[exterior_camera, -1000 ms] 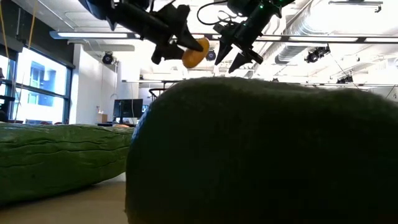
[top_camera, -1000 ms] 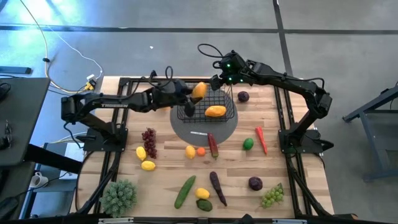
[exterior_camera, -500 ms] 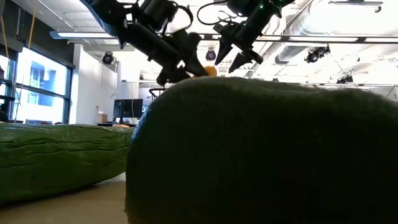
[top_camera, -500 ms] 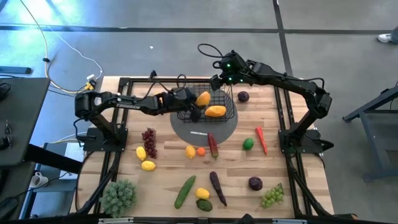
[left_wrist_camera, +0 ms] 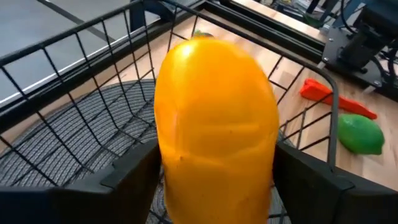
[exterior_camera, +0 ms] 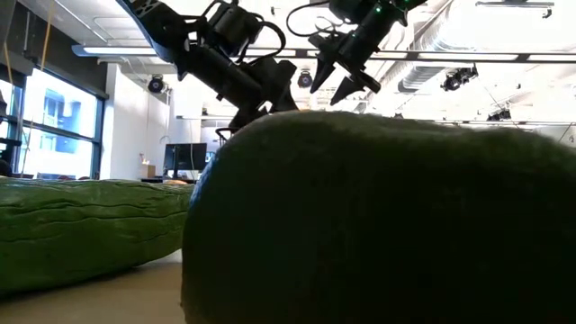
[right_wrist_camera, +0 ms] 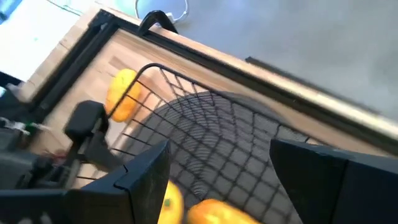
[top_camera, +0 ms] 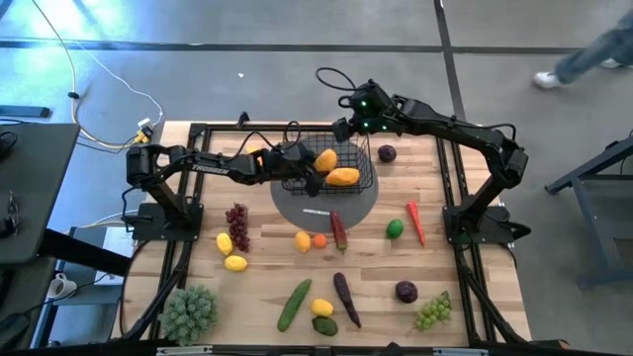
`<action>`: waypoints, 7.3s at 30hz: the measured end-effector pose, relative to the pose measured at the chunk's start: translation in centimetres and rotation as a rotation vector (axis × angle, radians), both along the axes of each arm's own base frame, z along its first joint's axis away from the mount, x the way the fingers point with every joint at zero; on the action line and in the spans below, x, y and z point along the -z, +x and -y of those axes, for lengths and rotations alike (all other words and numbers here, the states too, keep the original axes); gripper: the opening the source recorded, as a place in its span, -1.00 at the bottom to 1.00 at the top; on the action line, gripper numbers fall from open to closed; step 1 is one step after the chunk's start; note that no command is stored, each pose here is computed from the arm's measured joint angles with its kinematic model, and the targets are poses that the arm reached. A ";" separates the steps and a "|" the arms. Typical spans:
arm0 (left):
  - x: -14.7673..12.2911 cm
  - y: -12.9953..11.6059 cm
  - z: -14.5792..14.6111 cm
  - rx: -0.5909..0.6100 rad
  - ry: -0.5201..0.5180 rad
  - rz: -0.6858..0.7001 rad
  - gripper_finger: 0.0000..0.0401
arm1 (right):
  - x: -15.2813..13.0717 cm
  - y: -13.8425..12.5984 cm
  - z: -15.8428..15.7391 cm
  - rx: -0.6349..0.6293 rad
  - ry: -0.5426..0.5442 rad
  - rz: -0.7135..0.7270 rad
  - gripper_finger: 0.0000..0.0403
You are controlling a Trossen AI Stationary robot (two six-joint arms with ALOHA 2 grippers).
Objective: Build produce basket
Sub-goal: Put the left yellow mango into the black wire basket, then put the top violet plum into the black wire basket
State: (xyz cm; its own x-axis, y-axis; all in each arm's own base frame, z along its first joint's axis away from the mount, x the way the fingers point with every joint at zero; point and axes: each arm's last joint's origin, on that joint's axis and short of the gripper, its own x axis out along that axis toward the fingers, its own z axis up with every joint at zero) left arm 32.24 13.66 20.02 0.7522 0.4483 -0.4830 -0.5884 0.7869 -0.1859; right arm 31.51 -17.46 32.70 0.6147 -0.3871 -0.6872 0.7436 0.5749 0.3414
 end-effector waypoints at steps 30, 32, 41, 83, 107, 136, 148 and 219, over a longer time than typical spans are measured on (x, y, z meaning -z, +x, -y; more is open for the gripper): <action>-7.7 -6.8 -1.9 -0.170 -0.022 0.125 0.44 | 0.6 -0.3 -0.9 -0.087 0.191 -0.001 0.27; -8.3 -7.6 -1.4 -0.168 -0.026 0.117 0.44 | 0.8 -0.4 -1.1 -0.099 0.202 -0.040 0.27; -9.8 -10.1 0.4 -0.161 -0.057 0.054 0.44 | 0.7 -1.6 -0.8 -0.086 0.206 -0.095 0.27; -10.0 -10.7 0.5 -0.203 0.009 0.004 0.44 | -5.0 -14.2 3.5 -0.093 -0.247 -0.381 0.27; -10.0 -10.8 0.4 -0.255 -0.006 0.019 0.44 | -4.9 -14.9 3.9 -0.102 -0.318 -0.523 0.80; -10.0 -10.8 0.4 -0.233 0.027 0.000 0.44 | 7.9 -13.9 4.0 -0.489 -0.222 -0.452 0.80; -10.0 -10.8 0.4 -0.233 0.026 -0.001 0.44 | 11.4 -14.1 3.8 -0.419 -0.232 -0.389 0.80; -10.0 -10.8 0.4 -0.246 0.033 -0.005 0.44 | 5.9 -14.1 -2.1 -0.295 -0.320 -0.226 0.19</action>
State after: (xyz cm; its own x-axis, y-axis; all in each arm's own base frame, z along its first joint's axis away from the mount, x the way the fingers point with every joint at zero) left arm 21.42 13.29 30.05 0.6162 0.6331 -0.4685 -0.7639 0.6253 -0.1596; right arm 17.44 -15.37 26.80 0.5789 -0.4328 -0.6910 0.5684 0.8218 -0.0385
